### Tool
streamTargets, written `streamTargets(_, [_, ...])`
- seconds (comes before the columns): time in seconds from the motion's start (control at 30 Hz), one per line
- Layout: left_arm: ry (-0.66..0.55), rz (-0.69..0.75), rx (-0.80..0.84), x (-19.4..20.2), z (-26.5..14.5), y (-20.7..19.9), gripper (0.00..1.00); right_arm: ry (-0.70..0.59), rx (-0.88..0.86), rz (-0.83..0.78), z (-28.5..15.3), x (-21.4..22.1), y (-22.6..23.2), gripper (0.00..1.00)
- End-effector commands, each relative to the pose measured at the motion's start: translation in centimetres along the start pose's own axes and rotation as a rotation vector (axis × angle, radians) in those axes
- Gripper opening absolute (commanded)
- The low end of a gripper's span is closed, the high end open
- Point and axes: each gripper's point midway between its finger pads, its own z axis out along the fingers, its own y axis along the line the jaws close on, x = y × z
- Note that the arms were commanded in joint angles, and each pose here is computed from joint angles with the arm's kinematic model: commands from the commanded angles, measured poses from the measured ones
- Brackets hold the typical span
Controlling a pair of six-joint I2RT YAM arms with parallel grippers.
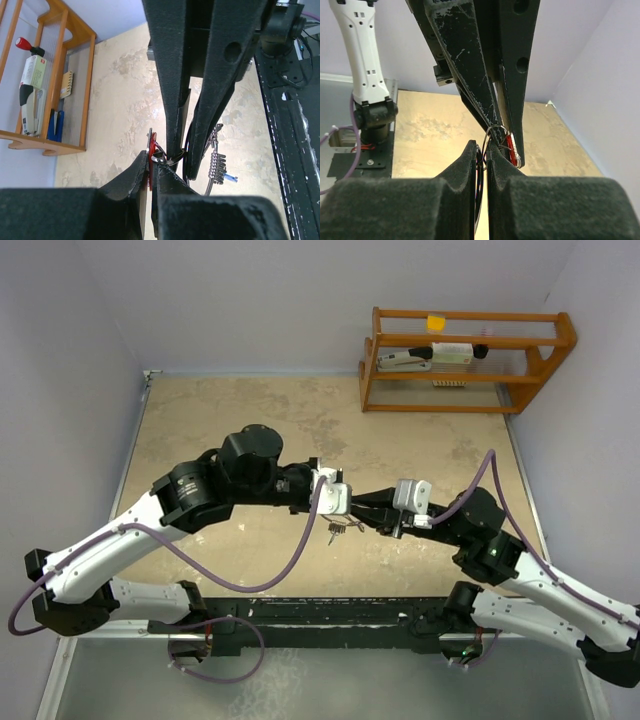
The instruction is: Remove the keys from the keyring
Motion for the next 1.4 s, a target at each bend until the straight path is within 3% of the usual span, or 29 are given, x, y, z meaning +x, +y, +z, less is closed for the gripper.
streamTargets(0.0, [0.318,-0.124,-0.017,8.0,1.7,-0.7,0.0,-0.482,0.055,-0.257,-3.6,-16.6,-1.1,0.0])
streamTargets(0.37, [0.453,-0.276,-0.037,12.3,1.4,-3.2,0.0,-0.477,0.144,-0.313,-4.4,-16.8,-2.4,0.0])
streamTargets(0.6, [0.591,-0.371,-0.165,15.4,0.1,-3.1,0.0,-0.483,0.188,-0.331,-5.2,-16.4,-2.8,0.0])
streamTargets(0.73, [0.493,-0.353,-0.213,13.5,-0.7,-1.9,0.0,-0.467,0.197,-0.319,-5.2,-16.0,-3.0,0.0])
streamTargets(0.9, [0.273,-0.35,-0.516,8.9,-4.3,3.4,0.0,-0.39,0.214,-0.265,-4.1,-14.2,-3.7,0.0])
streamTargets(1.07, [0.086,-0.363,-0.627,5.3,-6.1,5.7,0.0,-0.334,0.215,-0.215,-2.7,-12.3,-4.1,0.0])
streamTargets(1.2, [0.064,-0.382,-0.709,5.3,-6.4,7.0,0.0,-0.264,0.232,-0.169,-1.1,-10.2,-4.8,0.0])
streamTargets(1.37, [0.134,-0.443,-0.892,8.0,-6.8,8.6,0.0,-0.111,0.329,-0.077,0.8,-5.4,-6.9,0.0])
